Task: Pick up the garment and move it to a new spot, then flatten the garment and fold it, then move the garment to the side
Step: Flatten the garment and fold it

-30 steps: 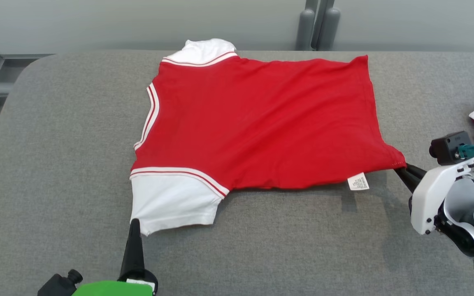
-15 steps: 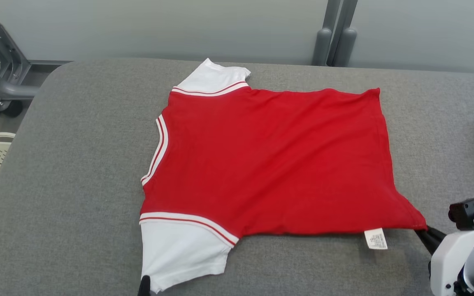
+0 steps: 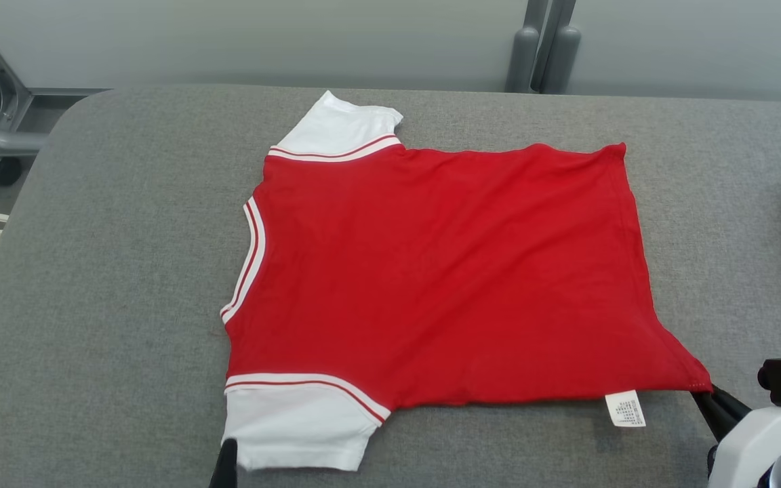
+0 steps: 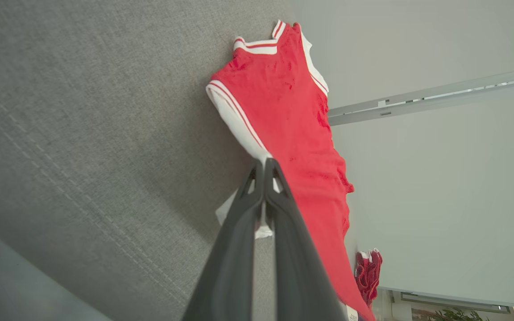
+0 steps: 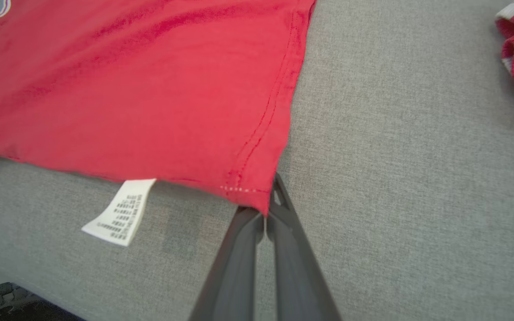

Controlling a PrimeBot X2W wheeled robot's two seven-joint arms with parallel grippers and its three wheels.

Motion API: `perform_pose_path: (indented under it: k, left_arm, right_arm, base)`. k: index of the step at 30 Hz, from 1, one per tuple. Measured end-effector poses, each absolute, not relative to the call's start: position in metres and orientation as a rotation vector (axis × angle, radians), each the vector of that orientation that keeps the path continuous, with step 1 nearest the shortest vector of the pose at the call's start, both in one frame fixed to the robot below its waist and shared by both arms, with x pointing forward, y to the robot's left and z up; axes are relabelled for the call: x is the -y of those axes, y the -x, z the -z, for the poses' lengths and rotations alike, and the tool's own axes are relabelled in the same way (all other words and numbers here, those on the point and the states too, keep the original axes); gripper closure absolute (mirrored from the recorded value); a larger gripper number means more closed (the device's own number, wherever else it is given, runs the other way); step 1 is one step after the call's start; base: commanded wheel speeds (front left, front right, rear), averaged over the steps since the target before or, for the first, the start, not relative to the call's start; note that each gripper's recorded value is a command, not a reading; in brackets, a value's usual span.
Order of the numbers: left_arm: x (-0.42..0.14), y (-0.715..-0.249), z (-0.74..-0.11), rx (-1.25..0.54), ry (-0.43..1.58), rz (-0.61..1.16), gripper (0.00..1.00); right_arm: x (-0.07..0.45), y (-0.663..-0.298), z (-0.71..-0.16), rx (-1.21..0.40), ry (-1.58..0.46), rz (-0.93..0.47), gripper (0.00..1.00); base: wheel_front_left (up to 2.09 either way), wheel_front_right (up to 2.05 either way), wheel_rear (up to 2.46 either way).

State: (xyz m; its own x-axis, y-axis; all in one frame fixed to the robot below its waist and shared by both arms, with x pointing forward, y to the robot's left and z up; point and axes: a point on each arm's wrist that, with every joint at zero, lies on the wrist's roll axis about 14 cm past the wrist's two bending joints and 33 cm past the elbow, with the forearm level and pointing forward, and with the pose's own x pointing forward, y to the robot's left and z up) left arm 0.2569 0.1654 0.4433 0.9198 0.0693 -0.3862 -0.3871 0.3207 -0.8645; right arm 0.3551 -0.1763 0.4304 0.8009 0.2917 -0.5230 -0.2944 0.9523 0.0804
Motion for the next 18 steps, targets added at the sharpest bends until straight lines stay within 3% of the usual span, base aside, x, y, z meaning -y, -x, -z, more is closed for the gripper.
perform_pose_path:
  k: [10, 18]
  left_arm:
    - [-0.137, -0.348, -0.503, -0.168, 1.155, -0.023, 1.00]
    - [-0.140, -0.410, -0.502, -0.141, 1.109, -0.018, 1.00]
  right_arm:
    - [0.159, -0.388, -0.446, -0.474, -0.044, -0.331, 1.00]
    - [0.148, -0.421, -0.441, -0.506, -0.040, -0.369, 1.00]
  base:
    - [0.00, 0.00, 0.00]
    - [0.00, 0.00, 0.00]
